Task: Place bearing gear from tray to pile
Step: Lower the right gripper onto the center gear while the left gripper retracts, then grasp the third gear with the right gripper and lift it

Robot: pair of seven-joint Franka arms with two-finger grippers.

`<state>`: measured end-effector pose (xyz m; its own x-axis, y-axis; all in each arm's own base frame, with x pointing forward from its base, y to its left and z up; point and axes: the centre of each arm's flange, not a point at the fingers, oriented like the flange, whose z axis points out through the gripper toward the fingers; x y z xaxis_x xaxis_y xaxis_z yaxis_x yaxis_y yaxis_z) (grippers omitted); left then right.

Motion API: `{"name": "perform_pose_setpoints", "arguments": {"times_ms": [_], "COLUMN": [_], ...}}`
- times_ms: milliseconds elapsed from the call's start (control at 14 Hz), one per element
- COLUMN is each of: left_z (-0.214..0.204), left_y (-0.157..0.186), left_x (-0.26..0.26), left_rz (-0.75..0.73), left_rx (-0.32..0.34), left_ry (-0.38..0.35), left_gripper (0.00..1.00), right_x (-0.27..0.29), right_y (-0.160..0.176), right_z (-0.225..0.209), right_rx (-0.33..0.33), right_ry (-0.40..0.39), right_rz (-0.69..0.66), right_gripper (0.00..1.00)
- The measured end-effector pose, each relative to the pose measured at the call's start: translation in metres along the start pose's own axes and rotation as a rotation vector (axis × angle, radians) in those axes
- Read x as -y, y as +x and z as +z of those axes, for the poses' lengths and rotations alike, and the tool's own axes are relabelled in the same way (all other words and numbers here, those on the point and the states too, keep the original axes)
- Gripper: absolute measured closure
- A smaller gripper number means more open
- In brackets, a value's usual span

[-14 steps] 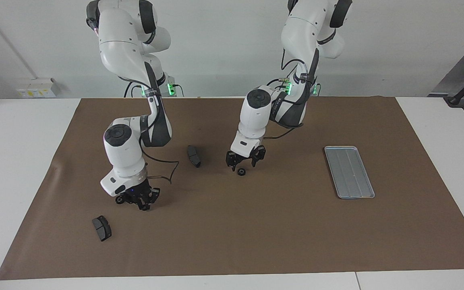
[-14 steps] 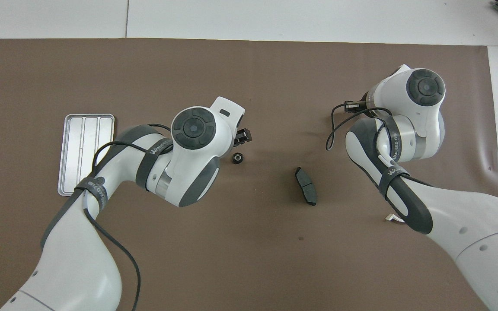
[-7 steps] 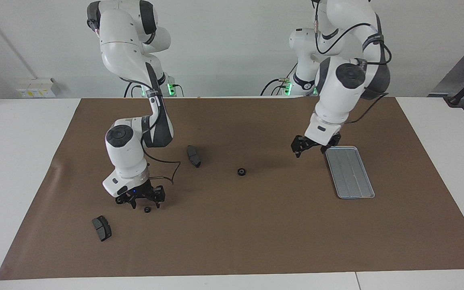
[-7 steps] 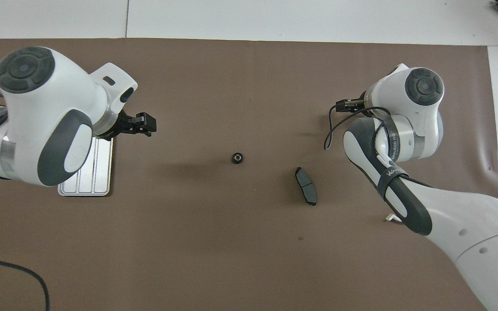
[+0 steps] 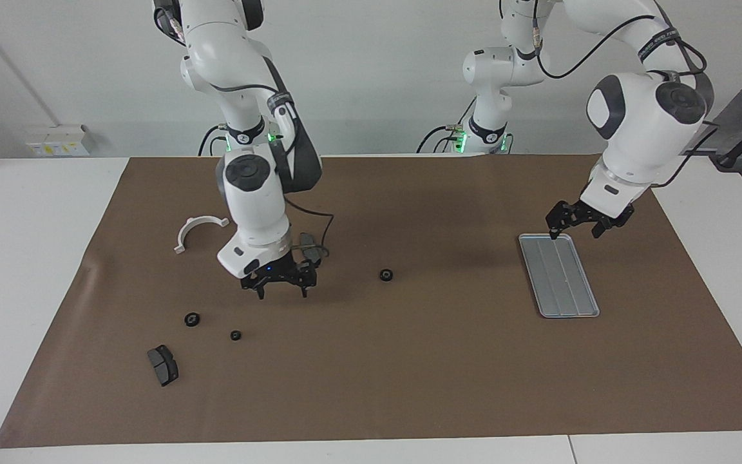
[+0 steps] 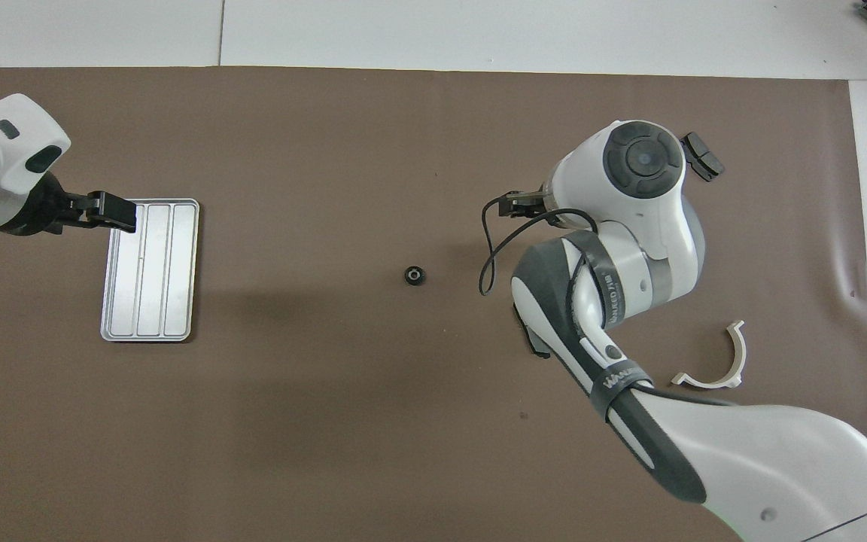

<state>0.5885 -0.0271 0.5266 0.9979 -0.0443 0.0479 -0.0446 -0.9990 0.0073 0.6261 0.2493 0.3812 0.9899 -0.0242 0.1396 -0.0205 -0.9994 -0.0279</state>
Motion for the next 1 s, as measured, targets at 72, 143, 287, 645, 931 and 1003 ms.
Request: {"name": "perform_pose_setpoints", "arguments": {"times_ms": [72, 143, 287, 645, 931, 1003], "left_z": [-0.017, -0.031, -0.052, -0.061, -0.059, -0.059], "left_y": [-0.007, -0.014, -0.026, -0.040, -0.041, -0.041], "left_x": [0.002, 0.003, 0.003, 0.002, 0.002, 0.002], "left_rz": [-0.004, -0.006, -0.006, -0.006, -0.006, -0.006], "left_rx": [-0.016, -0.026, -0.032, 0.005, 0.012, 0.012], "left_ry": [0.001, 0.002, 0.004, 0.005, 0.005, 0.005], "left_gripper": [0.00, 0.00, 0.00, 0.00, 0.00, 0.00], "right_x": [0.029, 0.054, 0.102, 0.162, 0.164, 0.162], "right_y": [-0.014, -0.027, -0.054, -0.096, -0.095, -0.093], "right_z": [0.001, 0.003, 0.013, 0.058, 0.082, 0.084], "right_rx": [0.005, 0.011, 0.017, 0.022, -0.003, -0.006], "right_ry": [0.006, 0.009, 0.016, 0.008, 0.011, 0.009], "right_rz": [0.005, 0.009, 0.021, 0.021, 0.012, 0.014], "right_gripper": [0.00, 0.00, 0.00, 0.00, 0.00, 0.00]}}
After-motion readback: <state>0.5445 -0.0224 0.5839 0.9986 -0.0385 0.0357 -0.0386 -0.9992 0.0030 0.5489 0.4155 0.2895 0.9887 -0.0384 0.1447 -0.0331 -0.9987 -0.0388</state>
